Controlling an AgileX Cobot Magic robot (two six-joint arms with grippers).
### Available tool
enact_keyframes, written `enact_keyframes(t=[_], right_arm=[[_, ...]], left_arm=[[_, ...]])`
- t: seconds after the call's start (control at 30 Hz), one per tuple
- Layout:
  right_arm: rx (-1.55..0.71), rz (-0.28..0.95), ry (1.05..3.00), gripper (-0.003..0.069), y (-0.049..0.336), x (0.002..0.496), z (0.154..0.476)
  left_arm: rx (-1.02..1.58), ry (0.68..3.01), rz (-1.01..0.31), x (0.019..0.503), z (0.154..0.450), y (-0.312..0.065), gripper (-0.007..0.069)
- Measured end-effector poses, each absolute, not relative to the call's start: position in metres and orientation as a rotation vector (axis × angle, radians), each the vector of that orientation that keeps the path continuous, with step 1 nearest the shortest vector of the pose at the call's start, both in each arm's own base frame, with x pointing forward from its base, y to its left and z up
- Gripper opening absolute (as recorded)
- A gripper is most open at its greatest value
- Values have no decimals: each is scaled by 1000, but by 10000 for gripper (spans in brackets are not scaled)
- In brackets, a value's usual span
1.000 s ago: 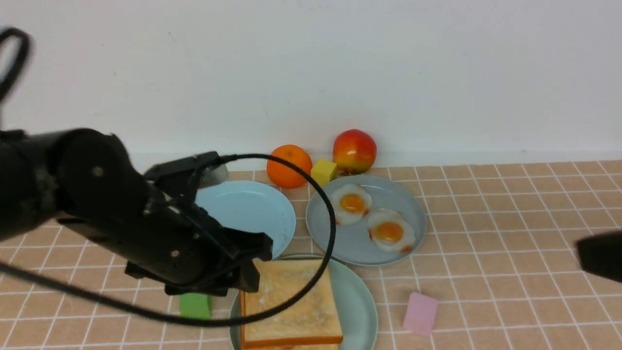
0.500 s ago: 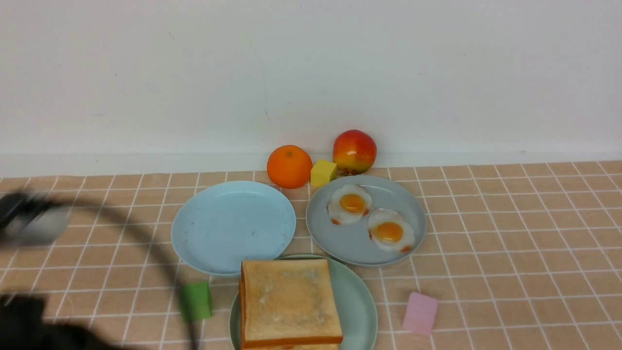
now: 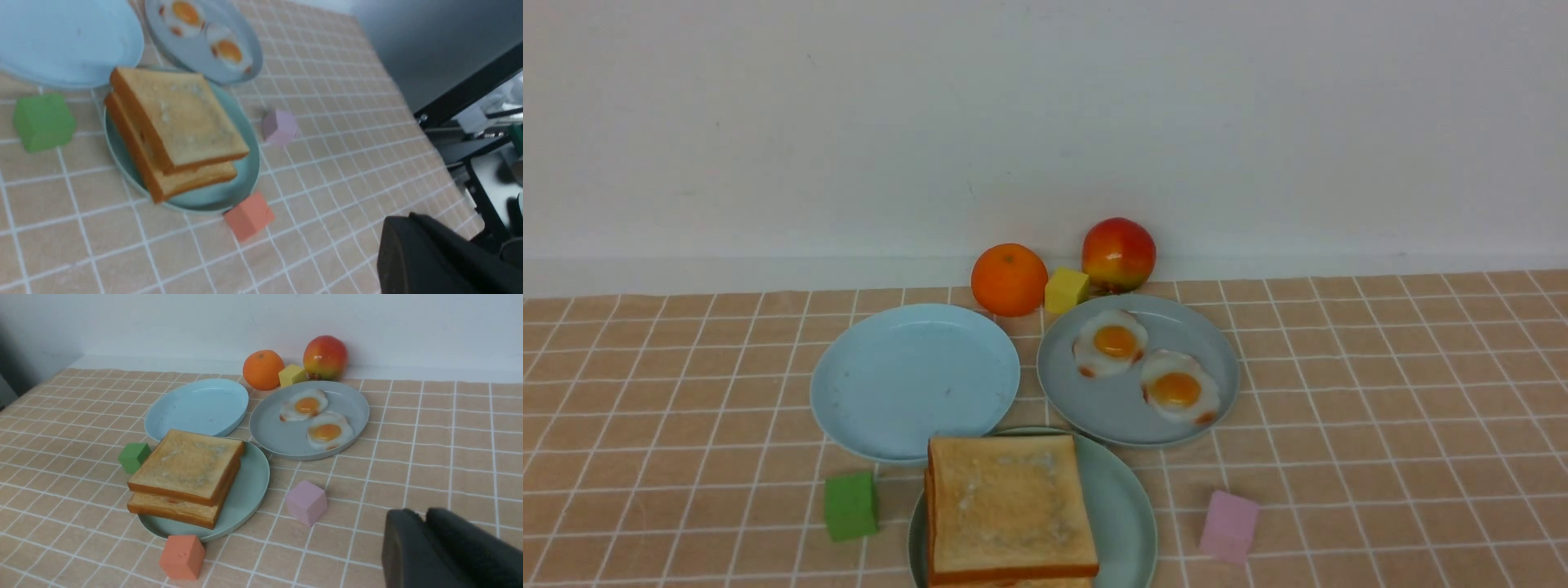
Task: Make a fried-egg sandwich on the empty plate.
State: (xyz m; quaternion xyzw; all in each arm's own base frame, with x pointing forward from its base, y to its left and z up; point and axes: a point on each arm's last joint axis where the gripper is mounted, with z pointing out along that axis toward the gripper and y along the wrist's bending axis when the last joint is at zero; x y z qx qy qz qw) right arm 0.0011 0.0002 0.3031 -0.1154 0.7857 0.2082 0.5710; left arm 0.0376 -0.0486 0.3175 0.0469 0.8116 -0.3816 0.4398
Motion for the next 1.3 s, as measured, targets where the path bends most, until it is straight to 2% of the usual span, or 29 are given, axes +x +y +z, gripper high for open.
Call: enact_keyframes(t=[0.37,0.5,0.57,0.6,0.63,0.77,0.87,1.1,1.3], right_arm=[[-270,488,1848,100,0,1,303],[-269,488,1849,106,0,1,302],[-269,488,1849,108,0,1,302],[-269,488,1849,108,0,1,302],[-269,487,1849,109,0,1,302],[-269,487,1852,113,0,1,302],[-269,486,1856,116,0,1,302],[-270,485,1859,116,0,0,302],[-270,486,1859,116,0,0,302]], left_arm=[[110,1977,-928,38,311,-46,-13],[90,1834,-726,36,290,-31,-13],[2,1756,-582,38,271,-20,-13],[-4,1759,-586,38,268,-20,-13],[-60,1742,-506,40,253,-15,-13],[-179,1807,-320,48,206,-5,-13],[-220,1900,-266,51,173,-3,-13],[-83,1896,-156,52,169,-3,-13],[-85,1890,-128,52,169,-2,-13]])
